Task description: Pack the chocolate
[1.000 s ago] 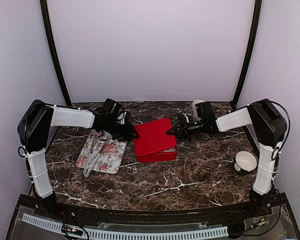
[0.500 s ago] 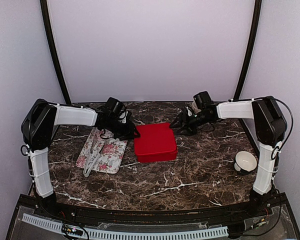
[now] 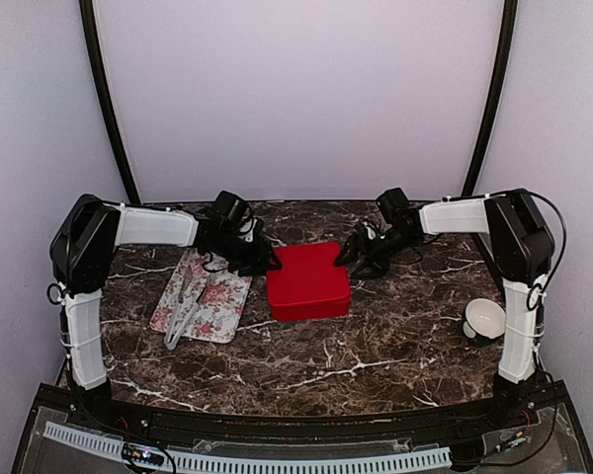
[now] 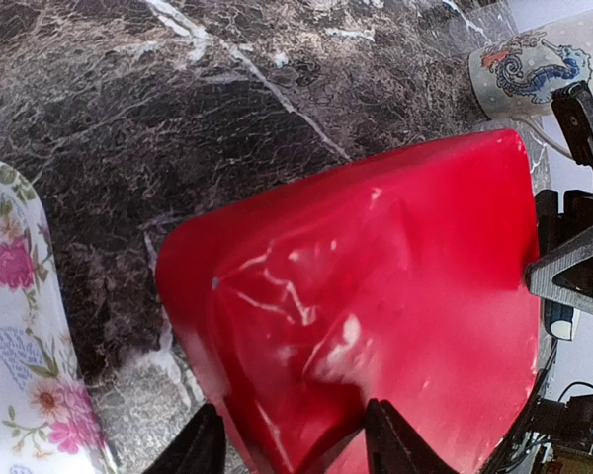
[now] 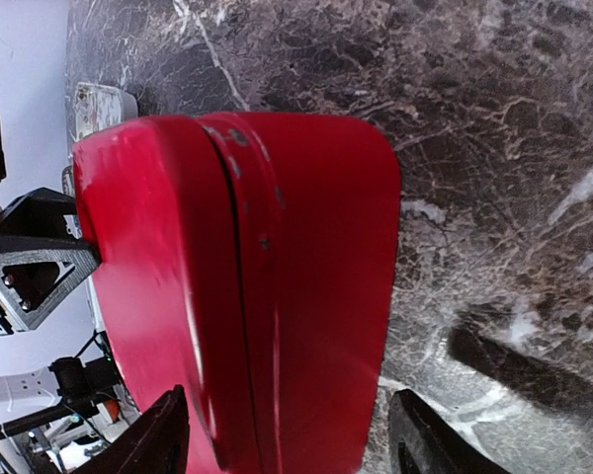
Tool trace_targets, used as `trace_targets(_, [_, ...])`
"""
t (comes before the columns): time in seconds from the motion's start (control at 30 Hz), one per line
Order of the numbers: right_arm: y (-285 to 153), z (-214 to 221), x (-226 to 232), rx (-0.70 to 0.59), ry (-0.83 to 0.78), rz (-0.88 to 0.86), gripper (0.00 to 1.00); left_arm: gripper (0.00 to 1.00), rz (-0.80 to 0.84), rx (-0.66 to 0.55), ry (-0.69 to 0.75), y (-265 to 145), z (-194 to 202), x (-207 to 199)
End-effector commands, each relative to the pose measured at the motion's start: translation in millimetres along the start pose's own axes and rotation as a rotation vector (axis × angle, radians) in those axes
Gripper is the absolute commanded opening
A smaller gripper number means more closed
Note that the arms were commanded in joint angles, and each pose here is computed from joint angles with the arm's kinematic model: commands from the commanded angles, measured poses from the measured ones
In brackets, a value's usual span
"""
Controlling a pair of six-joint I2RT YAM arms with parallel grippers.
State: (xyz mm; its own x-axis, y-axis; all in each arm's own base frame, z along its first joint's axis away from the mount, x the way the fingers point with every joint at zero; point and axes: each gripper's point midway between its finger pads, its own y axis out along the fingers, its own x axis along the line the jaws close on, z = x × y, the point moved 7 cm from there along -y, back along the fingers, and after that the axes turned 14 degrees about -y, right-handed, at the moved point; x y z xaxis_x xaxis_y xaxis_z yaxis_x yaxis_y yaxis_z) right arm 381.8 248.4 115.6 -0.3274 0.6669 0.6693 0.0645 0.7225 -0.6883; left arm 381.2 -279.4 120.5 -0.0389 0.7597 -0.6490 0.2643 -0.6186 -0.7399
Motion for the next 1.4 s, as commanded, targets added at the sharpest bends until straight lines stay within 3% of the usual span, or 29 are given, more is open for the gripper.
trace_targets(0.0, [12.9,0.8,17.1,0.025,-0.051,-0.093,0.65,0.51,-0.008,0.025,0.043,2.4,0.3,-7.8])
trace_targets(0.37, [42.7,32.5,40.8,0.096,-0.056,-0.19,0.37,0.53,-0.023,0.127,0.104,5.1,18.2,1.0])
trace_targets(0.67, [55.8,87.6,71.2,0.164,-0.057,-0.269,0.3,0.58,-0.02,0.206,0.222,-7.1,41.4,9.1])
trace_targets(0.9, [57.0,136.6,61.2,0.231,-0.029,-0.264,0.26,0.58,-0.045,0.256,0.286,-7.4,58.4,22.7])
trace_targets(1.0, [54.6,151.2,63.8,0.264,-0.054,-0.268,0.31,0.57,-0.059,0.261,0.34,-6.6,60.3,25.5])
trace_targets(1.2, [25.2,145.7,60.5,0.207,-0.045,-0.242,0.6,0.57,-0.07,0.286,0.391,-2.9,60.1,26.9])
trace_targets(1.37, [1.6,131.3,63.4,0.135,-0.028,-0.255,0.7,0.59,-0.092,0.277,0.416,-3.6,58.6,24.9])
